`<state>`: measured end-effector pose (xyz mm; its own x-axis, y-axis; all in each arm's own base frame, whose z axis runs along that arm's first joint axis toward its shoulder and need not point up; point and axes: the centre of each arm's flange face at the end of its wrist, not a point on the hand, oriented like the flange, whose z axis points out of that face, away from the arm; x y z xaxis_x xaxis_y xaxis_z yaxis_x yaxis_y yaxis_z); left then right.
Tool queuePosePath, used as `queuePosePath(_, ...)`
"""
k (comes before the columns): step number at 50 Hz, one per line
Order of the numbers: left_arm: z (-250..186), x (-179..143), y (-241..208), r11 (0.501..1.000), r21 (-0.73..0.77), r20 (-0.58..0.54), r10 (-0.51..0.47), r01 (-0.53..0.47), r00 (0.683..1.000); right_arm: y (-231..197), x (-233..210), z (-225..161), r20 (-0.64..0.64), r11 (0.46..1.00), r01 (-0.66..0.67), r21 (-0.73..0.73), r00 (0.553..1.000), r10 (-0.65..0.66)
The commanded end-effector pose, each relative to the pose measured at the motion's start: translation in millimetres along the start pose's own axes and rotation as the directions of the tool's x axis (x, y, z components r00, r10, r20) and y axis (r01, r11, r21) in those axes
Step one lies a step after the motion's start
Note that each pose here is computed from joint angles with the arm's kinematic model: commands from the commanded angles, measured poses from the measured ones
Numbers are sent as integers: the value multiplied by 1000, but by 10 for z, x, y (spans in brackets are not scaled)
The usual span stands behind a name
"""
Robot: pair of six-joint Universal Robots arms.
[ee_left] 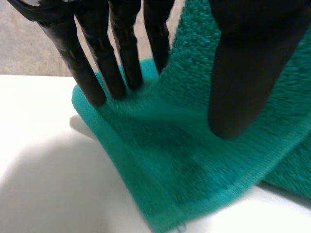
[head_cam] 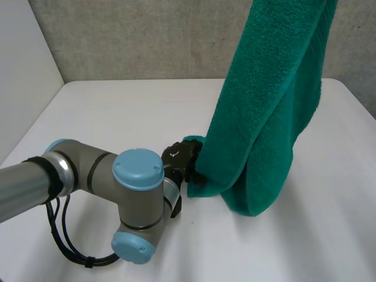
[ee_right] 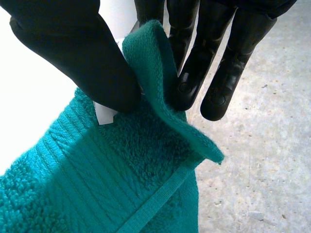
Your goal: Fold the towel.
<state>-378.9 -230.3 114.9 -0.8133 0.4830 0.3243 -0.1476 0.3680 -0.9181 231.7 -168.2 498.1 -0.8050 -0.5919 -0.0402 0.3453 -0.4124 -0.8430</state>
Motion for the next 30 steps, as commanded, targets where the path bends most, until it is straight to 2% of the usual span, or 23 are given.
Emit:
queuePosePath(1, 77, 13, -17, 997, 79, -33, -9, 12, 999, 118, 33, -19, -14, 999, -4, -37, 1000, 3)
queuePosePath(9, 18, 27, -338, 986, 162, -36, -23, 29, 999, 179, 61, -35, -22, 998, -3, -56, 1000, 2)
queuePosePath(15, -357, -282, -1135, 965, 261, 54, -23, 8, 998, 226, 159, -28, -47, 997, 25, -75, 998, -28)
queuePosePath(19, -716, -383, -1519, 958, 280, 87, 46, -69, 995, 285, 290, -28, -82, 992, 53, -112, 995, -62)
queuePosePath(20, -857, -371, -1614, 956, 270, 77, 95, -113, 992, 304, 323, -33, -87, 990, 64, -127, 993, -75)
queuePosePath(25, -1146, -339, -1799, 945, 261, 51, 192, -199, 980, 414, 514, -53, -115, 974, 117, -196, 983, -141)
queuePosePath(28, -1369, -398, -1890, 942, 211, 48, 256, -261, 965, 664, 759, -106, -103, 936, 172, -307, 972, -213)
queuePosePath(30, -1456, -482, -1900, 951, 150, 50, 266, -271, 963, 861, 852, -148, -78, 907, 182, -379, 971, -227)
